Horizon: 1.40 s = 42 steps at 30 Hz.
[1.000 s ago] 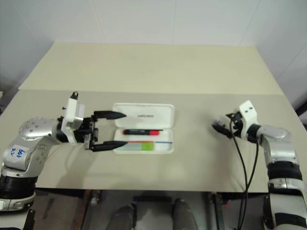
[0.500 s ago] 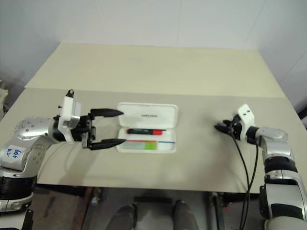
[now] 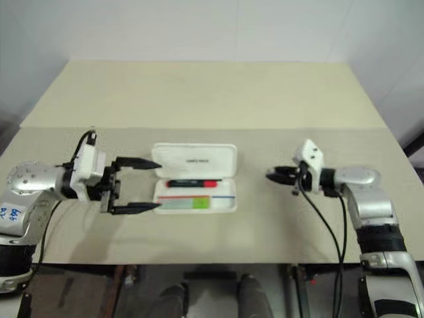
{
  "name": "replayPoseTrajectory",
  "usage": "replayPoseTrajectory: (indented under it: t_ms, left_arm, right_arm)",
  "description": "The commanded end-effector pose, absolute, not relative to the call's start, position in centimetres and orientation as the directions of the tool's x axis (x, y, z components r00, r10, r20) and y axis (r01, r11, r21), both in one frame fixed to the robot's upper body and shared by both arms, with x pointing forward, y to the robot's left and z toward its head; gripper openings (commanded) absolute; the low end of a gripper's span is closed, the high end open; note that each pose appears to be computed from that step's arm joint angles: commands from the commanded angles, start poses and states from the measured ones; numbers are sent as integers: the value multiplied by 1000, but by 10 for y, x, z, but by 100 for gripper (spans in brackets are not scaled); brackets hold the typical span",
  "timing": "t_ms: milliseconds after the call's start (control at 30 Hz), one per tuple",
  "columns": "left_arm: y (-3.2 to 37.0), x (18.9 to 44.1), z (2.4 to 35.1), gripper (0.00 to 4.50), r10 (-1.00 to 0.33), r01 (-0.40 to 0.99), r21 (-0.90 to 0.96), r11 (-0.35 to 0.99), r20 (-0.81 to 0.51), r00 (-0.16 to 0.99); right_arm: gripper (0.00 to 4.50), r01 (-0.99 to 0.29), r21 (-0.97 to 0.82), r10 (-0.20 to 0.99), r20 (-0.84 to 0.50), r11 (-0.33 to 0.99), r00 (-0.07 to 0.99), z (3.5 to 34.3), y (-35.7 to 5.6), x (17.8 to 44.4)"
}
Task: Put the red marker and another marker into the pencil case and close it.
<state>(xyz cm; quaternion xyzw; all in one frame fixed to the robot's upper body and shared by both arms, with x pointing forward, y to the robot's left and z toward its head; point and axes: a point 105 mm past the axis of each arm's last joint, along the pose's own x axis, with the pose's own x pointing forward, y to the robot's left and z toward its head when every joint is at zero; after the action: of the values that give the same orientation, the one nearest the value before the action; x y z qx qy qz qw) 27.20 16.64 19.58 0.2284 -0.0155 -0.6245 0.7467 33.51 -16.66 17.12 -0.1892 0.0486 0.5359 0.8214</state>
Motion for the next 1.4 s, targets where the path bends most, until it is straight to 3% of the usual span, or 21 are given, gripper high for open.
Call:
replayPoseTrajectory:
  t_ms: [33,133,233,700,1233,1300,1400]
  left_arm:
    - [178,267,192,450,-926,918,387,82,-312,214]
    - [190,267,182,450,-917,926,366,94,-331,224]
    - [193,267,178,450,-916,926,363,103,-328,231]
    - [184,267,179,450,-926,919,377,111,-296,234]
    - [177,268,181,450,-929,915,388,114,-285,236]
    - [175,269,181,450,-930,914,390,111,-282,234]
    - [174,269,181,450,-931,914,391,112,-280,234]
  right_arm:
    - [42,-935,-264,913,-267,238,308,181,-137,315]
    - [42,-958,-264,946,-267,113,185,183,-100,299]
    - [42,-969,-238,950,-281,72,139,177,-85,294]
    - [42,-982,-167,918,-370,82,140,132,-75,310]
    - [42,-984,-157,919,-369,82,136,128,-71,315]
    - [114,-985,-153,920,-370,76,128,127,-70,314]
    - [187,-983,-164,928,-346,84,137,132,-68,316]
